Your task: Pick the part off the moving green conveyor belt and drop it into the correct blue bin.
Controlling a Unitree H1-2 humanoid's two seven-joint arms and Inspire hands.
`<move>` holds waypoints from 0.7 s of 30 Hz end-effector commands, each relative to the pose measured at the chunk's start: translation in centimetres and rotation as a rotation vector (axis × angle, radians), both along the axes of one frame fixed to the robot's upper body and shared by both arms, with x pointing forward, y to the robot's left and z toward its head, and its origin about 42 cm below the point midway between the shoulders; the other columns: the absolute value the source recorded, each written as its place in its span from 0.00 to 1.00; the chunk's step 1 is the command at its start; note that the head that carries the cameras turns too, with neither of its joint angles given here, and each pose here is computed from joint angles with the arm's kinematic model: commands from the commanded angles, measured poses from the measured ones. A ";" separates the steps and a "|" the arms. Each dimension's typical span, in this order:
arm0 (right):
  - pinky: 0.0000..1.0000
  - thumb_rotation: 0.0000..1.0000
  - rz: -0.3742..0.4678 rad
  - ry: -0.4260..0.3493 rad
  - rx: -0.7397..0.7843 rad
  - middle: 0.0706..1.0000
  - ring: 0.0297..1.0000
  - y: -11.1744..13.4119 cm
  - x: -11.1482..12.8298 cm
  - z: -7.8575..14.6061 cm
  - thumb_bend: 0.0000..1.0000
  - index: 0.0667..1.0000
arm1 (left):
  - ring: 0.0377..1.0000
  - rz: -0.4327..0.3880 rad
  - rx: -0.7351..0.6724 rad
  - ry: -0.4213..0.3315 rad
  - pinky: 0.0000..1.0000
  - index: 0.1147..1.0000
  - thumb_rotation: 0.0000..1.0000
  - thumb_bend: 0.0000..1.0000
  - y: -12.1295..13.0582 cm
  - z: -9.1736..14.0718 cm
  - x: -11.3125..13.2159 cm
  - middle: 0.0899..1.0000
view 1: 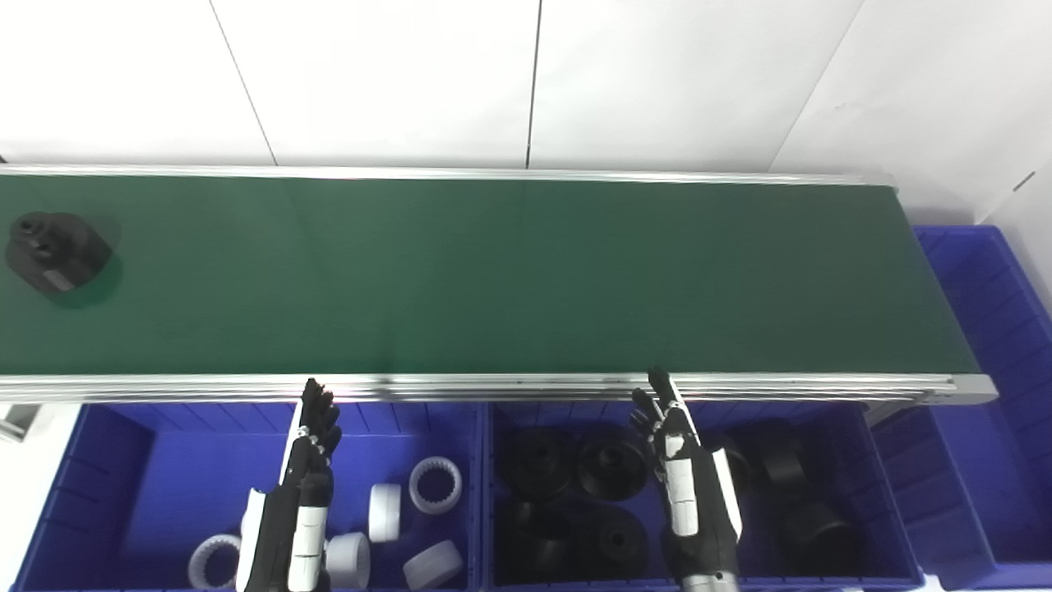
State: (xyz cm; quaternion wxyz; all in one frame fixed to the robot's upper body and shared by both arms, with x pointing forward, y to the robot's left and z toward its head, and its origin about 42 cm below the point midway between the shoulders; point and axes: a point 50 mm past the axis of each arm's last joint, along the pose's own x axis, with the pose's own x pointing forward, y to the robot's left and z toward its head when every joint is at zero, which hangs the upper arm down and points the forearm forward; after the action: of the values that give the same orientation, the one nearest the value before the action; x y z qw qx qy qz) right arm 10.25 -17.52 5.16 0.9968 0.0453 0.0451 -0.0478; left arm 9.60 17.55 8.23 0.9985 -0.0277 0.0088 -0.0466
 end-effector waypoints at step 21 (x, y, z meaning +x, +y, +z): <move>0.95 1.00 0.009 -0.070 -0.029 0.97 0.95 0.2 0.5 0.5 0.69 0.95 | 1.00 -0.038 0.037 -0.059 1.00 1.00 0.95 0.80 -0.3 -0.2 1.4 1.00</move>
State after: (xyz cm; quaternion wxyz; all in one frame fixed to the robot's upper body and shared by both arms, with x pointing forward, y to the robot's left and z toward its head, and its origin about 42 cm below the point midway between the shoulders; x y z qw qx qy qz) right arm 10.37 -17.60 4.82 0.9976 0.0271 0.0477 -0.0430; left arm 10.77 17.30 7.54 0.9982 -0.0138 0.0072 -0.0581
